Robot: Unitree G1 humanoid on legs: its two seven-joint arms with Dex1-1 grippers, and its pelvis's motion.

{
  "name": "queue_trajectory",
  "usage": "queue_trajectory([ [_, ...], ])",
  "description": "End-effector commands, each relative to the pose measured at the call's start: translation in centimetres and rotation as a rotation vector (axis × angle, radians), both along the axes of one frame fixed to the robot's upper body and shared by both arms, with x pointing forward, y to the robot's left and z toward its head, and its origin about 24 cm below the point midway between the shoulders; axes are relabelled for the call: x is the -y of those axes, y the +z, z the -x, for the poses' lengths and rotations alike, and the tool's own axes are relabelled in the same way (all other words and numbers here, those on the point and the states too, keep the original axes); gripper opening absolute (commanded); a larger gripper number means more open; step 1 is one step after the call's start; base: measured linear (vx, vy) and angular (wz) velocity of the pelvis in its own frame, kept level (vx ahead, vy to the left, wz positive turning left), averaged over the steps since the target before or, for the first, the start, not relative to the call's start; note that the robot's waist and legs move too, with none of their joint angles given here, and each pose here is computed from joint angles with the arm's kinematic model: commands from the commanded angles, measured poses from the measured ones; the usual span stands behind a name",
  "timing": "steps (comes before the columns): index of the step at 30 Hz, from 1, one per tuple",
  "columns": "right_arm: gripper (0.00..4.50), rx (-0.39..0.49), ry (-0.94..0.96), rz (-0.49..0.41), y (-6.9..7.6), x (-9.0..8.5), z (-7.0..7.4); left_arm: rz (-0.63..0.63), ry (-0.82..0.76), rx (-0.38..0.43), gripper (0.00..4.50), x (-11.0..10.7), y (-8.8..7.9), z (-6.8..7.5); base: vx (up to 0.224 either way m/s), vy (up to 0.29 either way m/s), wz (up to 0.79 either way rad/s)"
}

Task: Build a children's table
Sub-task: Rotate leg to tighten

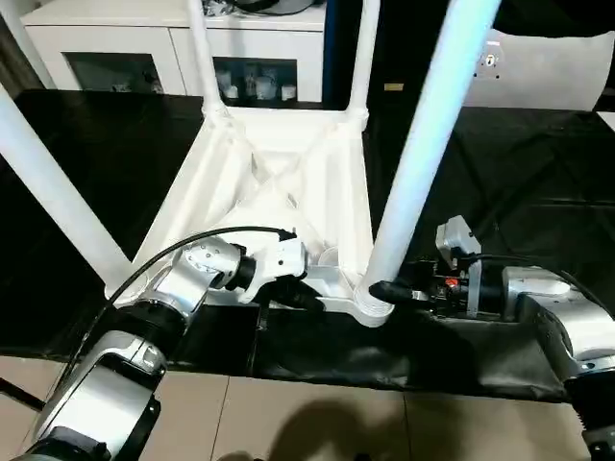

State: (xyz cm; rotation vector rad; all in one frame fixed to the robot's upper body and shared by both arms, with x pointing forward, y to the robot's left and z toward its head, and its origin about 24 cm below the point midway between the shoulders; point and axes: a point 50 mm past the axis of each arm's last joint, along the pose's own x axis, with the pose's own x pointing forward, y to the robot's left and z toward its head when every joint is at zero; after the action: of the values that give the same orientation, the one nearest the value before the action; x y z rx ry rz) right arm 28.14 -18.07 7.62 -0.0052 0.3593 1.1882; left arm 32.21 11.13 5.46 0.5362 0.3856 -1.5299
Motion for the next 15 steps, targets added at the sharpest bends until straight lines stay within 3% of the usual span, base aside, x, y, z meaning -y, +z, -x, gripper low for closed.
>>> queue_trajectory([
  [1,1.97,-0.034,-0.028,-0.014,-0.3,-1.6,0.4,0.022,0.088,-0.034,0.0,0.6,-0.4,-0.1,0.0,0.0,0.0],
  [8,1.97,-0.083,-0.438,0.076,-1.6,-3.4,-2.0,0.094,0.304,-0.048,0.0,4.6,-0.6,-0.6,0.0,0.0,0.0],
  [13,1.97,-0.073,-0.591,0.104,-1.9,-4.6,-3.0,0.151,0.385,-0.042,0.0,7.7,-0.3,-0.7,0.0,0.0,0.0],
  [14,2.52,-0.047,-0.584,0.074,-1.7,-5.1,-3.2,0.146,0.386,-0.015,0.0,8.5,-0.1,-0.6,0.0,0.0,0.0],
  [15,2.66,-0.047,-0.583,0.073,-1.7,-5.1,-3.2,0.146,0.386,-0.014,0.0,8.5,-0.1,-0.6,0.0,0.0,0.0],
])
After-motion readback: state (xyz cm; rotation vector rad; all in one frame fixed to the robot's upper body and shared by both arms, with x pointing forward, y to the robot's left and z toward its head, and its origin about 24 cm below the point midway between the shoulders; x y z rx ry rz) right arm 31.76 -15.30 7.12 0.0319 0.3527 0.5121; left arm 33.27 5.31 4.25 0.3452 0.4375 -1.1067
